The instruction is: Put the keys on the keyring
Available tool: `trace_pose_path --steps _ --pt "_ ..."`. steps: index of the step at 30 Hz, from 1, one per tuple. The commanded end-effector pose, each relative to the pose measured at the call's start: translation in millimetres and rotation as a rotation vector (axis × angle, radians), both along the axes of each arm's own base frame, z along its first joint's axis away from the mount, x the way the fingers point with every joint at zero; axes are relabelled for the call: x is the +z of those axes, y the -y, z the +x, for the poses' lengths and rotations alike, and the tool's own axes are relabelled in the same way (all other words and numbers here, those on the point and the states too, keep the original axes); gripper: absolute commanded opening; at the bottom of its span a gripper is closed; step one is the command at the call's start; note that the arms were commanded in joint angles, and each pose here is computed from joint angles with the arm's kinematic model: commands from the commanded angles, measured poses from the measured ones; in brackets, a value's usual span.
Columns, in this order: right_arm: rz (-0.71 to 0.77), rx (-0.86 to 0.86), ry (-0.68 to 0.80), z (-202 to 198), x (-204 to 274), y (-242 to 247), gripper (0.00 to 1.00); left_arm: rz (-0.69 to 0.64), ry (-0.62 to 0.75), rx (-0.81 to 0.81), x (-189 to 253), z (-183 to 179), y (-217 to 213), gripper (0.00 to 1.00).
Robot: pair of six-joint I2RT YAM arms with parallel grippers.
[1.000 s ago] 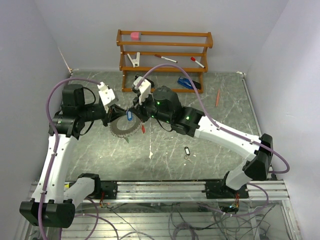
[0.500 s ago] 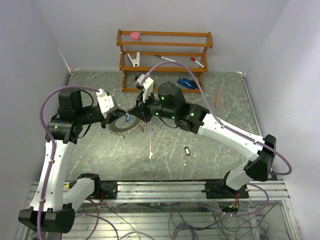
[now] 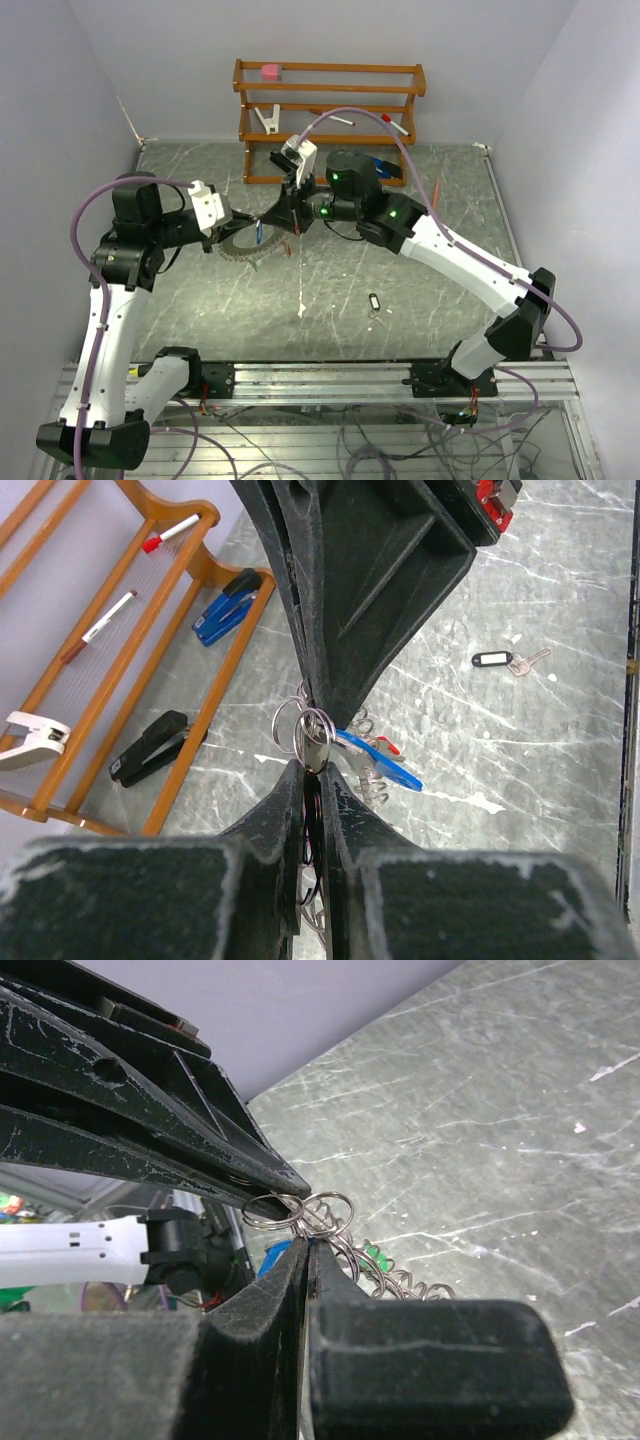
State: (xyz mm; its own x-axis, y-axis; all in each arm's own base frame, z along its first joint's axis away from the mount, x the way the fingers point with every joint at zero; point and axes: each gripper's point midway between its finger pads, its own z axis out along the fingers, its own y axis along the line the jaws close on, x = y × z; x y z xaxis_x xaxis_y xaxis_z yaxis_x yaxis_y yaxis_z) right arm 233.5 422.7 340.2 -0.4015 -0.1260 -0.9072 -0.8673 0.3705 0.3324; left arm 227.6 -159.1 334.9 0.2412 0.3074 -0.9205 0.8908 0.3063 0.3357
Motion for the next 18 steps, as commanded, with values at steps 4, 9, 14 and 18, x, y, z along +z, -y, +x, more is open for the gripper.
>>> trace_pose_path --steps 4,9,14,18 --pt "-0.030 0.029 -0.112 0.3 -17.7 4.6 0.08 -0.069 0.098 -0.116 27.4 -15.3 14.8 0.07" --pt "-0.023 0.045 -0.065 -4.9 -7.0 14.8 0.22 -0.077 0.076 -0.116 24.3 -13.5 15.6 0.07" --pt "-0.029 0.052 0.065 -7.9 13.6 32.4 0.24 -0.092 0.035 -0.132 20.8 -12.6 18.0 0.07" --pt "-0.014 0.051 0.187 -10.5 33.2 45.5 0.25 -0.097 0.015 -0.144 18.9 -13.9 19.2 0.07"
